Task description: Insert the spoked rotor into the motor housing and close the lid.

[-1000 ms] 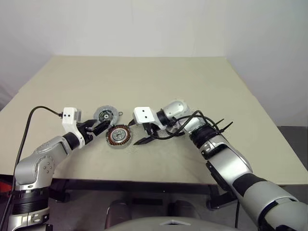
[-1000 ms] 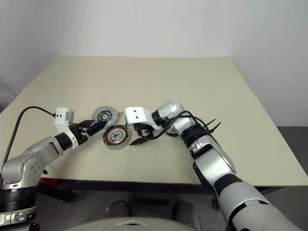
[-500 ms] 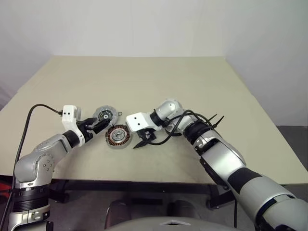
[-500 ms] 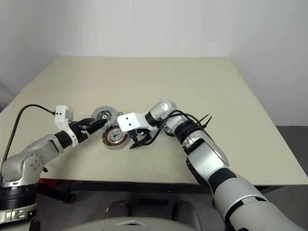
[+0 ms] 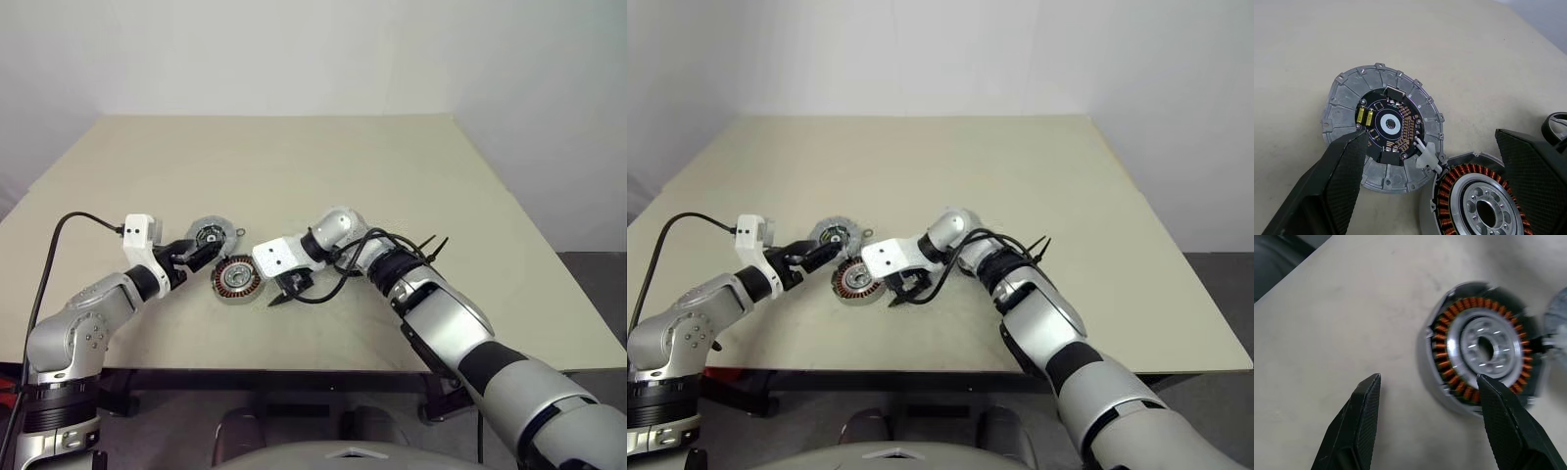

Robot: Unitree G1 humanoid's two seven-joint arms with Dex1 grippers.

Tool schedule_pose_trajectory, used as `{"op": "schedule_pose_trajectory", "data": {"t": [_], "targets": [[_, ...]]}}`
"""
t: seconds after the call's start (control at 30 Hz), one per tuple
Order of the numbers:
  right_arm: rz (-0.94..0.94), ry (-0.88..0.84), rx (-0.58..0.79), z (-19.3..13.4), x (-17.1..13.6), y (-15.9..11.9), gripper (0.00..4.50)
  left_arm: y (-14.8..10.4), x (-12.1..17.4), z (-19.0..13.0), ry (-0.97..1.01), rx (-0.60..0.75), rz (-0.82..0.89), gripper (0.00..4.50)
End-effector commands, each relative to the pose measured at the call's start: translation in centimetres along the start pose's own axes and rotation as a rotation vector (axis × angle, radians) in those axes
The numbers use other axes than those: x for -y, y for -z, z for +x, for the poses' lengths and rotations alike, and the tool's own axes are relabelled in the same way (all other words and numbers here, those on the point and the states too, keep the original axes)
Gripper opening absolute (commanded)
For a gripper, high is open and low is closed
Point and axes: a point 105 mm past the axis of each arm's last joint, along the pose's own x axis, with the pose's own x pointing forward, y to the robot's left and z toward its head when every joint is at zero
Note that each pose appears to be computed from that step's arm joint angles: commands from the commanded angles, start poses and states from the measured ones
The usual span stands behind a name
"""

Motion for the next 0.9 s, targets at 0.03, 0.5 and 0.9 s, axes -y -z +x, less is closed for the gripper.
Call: {"op": "schedule_pose_trajectory", "data": {"t": [0.03,0.5,0.9], "targets": [[-0.115,-0.036,-0.033,0.0,0.1,-0.8,3.47,-1.3,-0.2,-0.3,-0.009,0.038,0.036,4.37],[-0.309,-0.057,-0.075,0.1,2.2,-3.9,3.47,-1.3,0.0,-0.1,-0.012,0.042,0.034,4.37],[-0.330,-0.048,-0.157,-0.4,2.1,-1.8,3.13,-1.2,-0.1,-0.2,-0.024,0.039,0.037,4.37]]}}
